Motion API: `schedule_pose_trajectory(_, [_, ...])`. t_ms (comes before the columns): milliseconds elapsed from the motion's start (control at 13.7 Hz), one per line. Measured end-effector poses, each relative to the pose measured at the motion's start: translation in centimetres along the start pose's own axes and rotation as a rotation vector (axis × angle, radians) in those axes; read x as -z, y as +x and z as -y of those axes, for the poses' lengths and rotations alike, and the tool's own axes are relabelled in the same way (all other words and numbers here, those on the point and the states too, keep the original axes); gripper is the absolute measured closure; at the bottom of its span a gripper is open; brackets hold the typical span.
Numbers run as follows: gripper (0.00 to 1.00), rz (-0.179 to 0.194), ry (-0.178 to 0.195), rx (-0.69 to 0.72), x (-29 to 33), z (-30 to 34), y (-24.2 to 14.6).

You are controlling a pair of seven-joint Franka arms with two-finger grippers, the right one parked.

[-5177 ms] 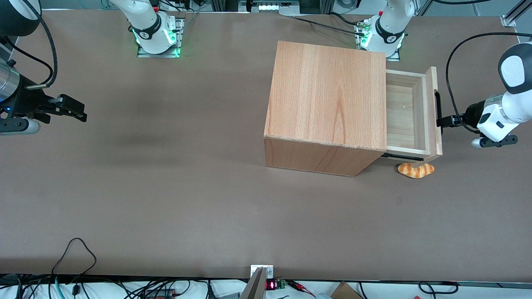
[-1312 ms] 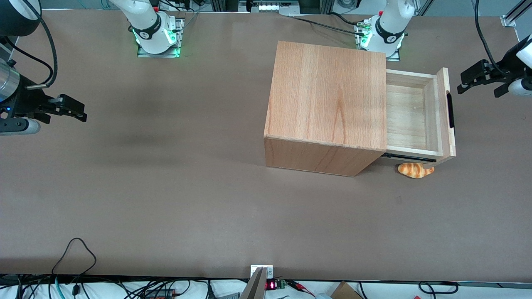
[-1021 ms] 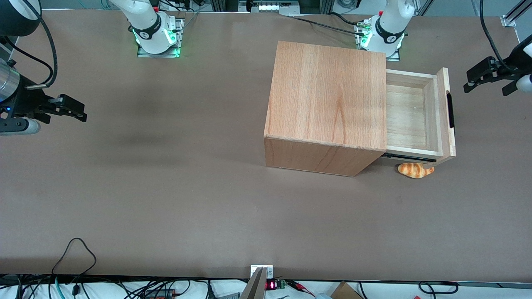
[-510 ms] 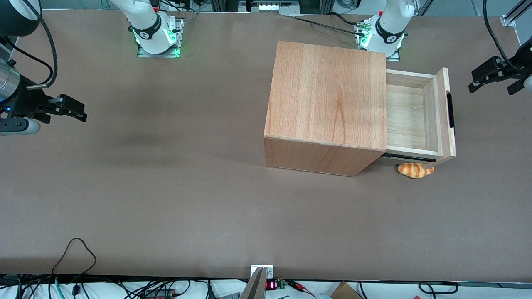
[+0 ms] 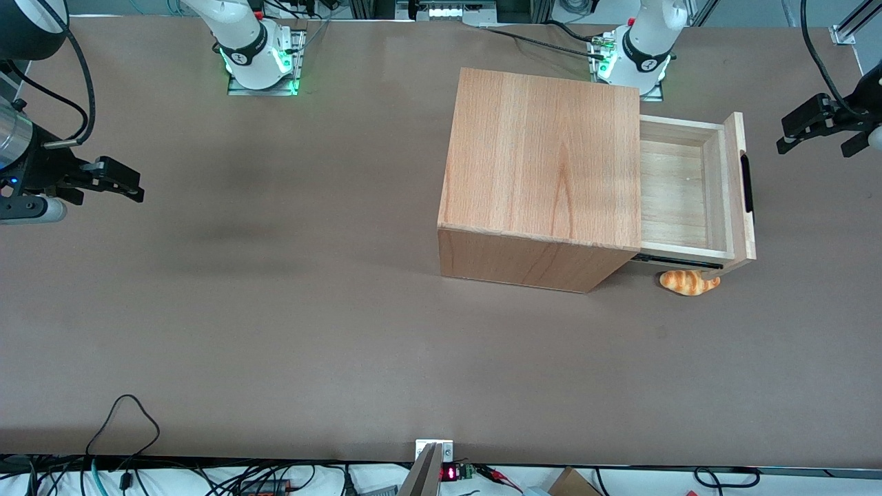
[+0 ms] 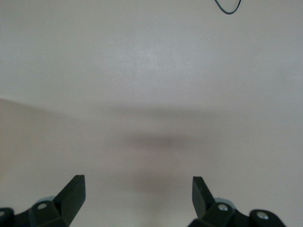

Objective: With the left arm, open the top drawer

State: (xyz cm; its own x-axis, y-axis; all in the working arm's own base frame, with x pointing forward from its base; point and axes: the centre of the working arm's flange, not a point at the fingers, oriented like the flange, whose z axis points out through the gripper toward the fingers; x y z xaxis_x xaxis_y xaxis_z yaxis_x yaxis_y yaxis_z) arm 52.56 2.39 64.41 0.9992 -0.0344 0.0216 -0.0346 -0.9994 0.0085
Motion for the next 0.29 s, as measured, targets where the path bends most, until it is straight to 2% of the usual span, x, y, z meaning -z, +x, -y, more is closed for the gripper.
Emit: schedule_pose_trajectory(292, [0.00,-0.011,0.001,0.002,0.50,0.01,0.18])
